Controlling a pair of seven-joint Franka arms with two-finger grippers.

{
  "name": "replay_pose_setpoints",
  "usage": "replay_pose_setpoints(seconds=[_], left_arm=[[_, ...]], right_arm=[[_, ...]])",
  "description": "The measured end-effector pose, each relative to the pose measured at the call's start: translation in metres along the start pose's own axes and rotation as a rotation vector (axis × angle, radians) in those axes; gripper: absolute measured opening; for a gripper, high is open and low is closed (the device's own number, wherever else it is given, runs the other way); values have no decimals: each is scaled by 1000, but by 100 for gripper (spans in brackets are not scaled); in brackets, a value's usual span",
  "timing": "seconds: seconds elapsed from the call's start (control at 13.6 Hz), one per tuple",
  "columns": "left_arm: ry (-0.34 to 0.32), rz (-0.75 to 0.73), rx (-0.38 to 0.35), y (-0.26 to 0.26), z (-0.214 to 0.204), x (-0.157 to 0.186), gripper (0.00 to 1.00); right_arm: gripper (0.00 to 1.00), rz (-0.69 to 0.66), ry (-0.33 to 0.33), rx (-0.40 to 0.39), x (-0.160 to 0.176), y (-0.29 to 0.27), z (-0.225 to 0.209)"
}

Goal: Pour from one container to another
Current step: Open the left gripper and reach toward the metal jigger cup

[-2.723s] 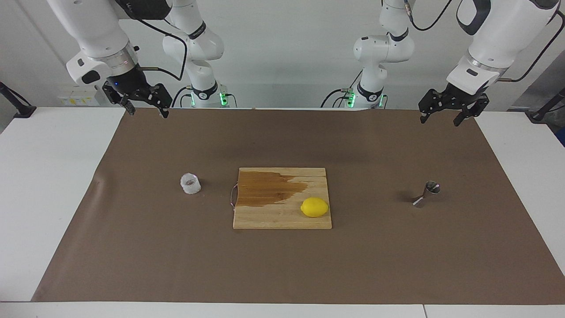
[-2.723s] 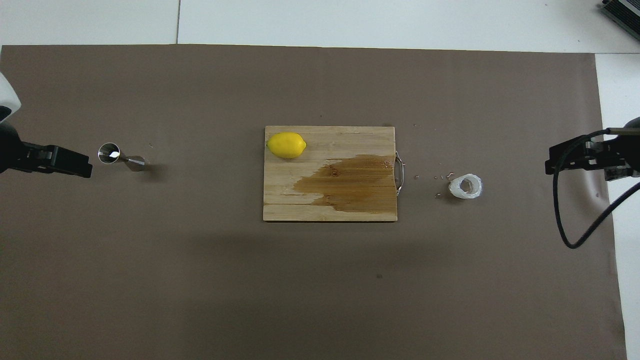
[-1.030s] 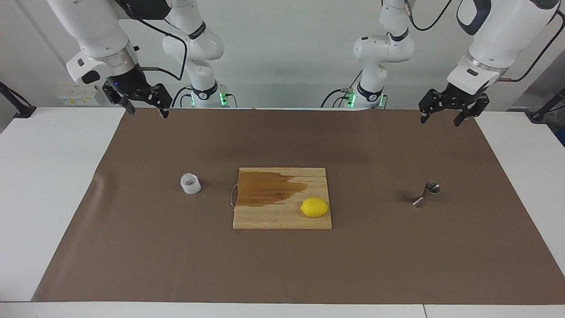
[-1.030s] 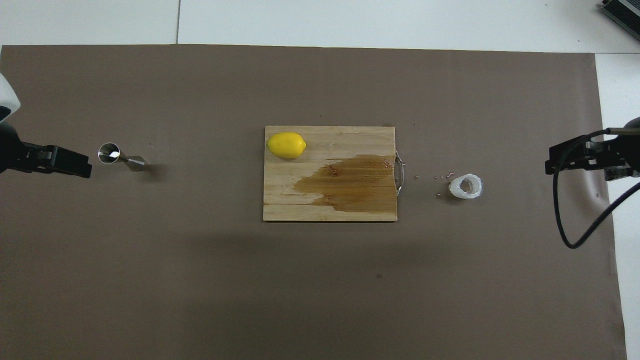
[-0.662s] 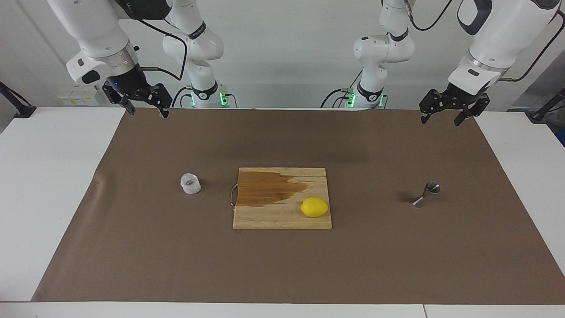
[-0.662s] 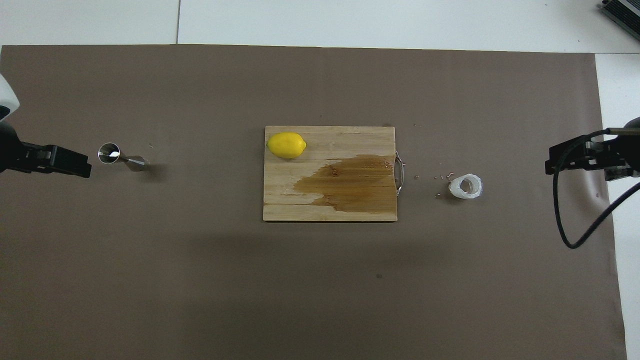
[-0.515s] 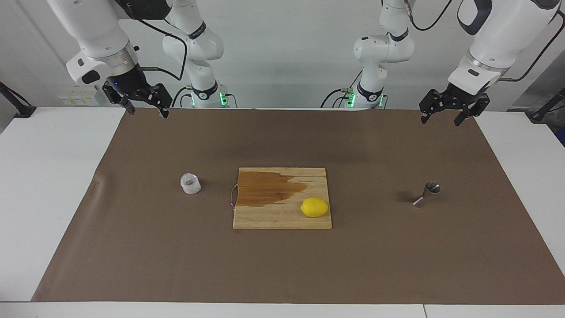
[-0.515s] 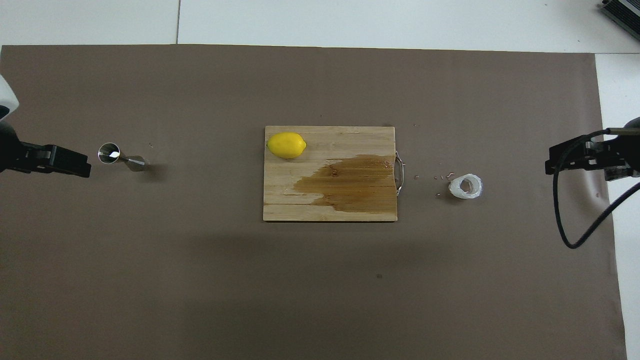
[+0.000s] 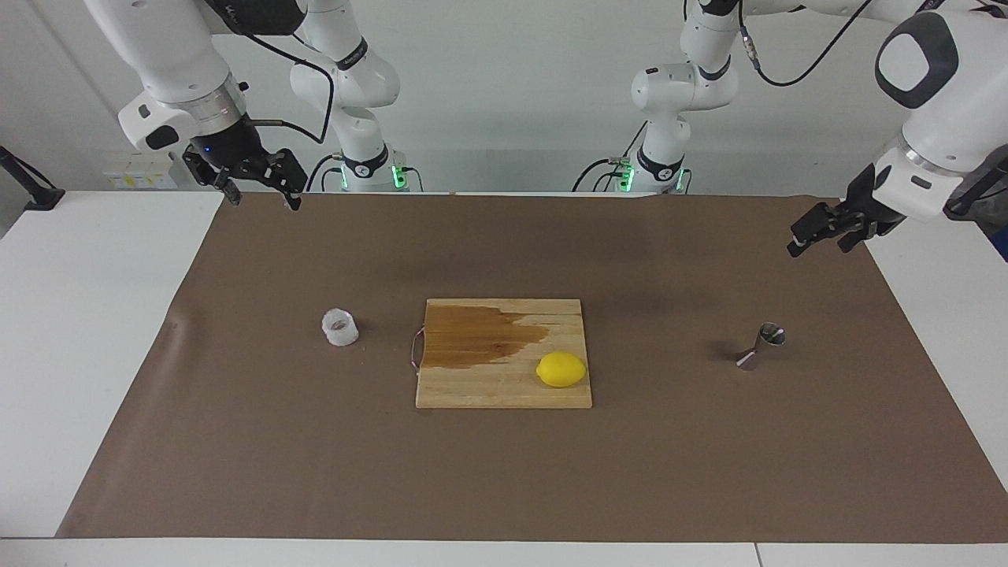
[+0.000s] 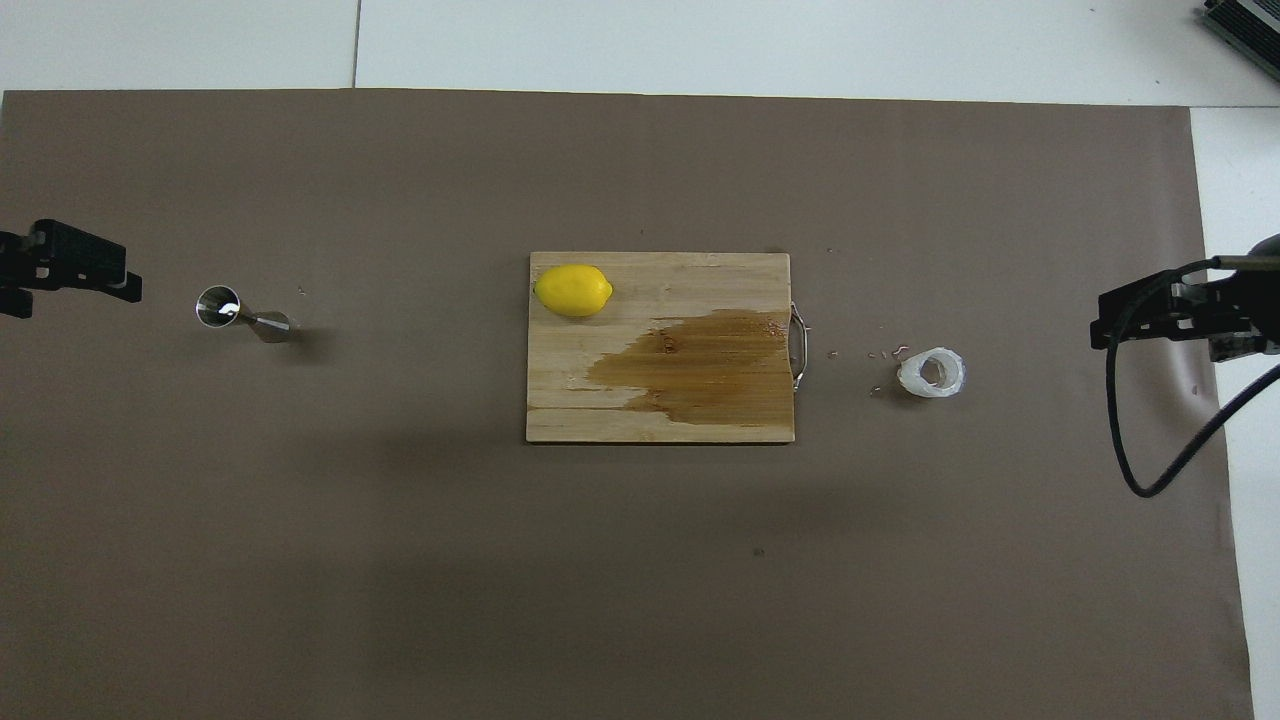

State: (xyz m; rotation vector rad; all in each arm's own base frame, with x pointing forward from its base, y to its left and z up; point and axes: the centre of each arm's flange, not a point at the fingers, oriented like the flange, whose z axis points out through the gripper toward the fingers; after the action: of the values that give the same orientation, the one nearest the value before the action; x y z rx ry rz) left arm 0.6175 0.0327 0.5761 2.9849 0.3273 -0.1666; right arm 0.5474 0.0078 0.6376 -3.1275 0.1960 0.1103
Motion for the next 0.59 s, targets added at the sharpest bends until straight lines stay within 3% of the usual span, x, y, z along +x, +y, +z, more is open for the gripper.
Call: replay_pose_setpoints(seconds=[0.37, 0.59], left_arm=[[-54, -300, -84, -43, 31, 39, 100], [-127, -477, -94, -75, 75, 64, 100]], right_arm=[[100, 0, 0, 0, 0, 0, 0], [100, 0, 0, 0, 0, 0, 0]])
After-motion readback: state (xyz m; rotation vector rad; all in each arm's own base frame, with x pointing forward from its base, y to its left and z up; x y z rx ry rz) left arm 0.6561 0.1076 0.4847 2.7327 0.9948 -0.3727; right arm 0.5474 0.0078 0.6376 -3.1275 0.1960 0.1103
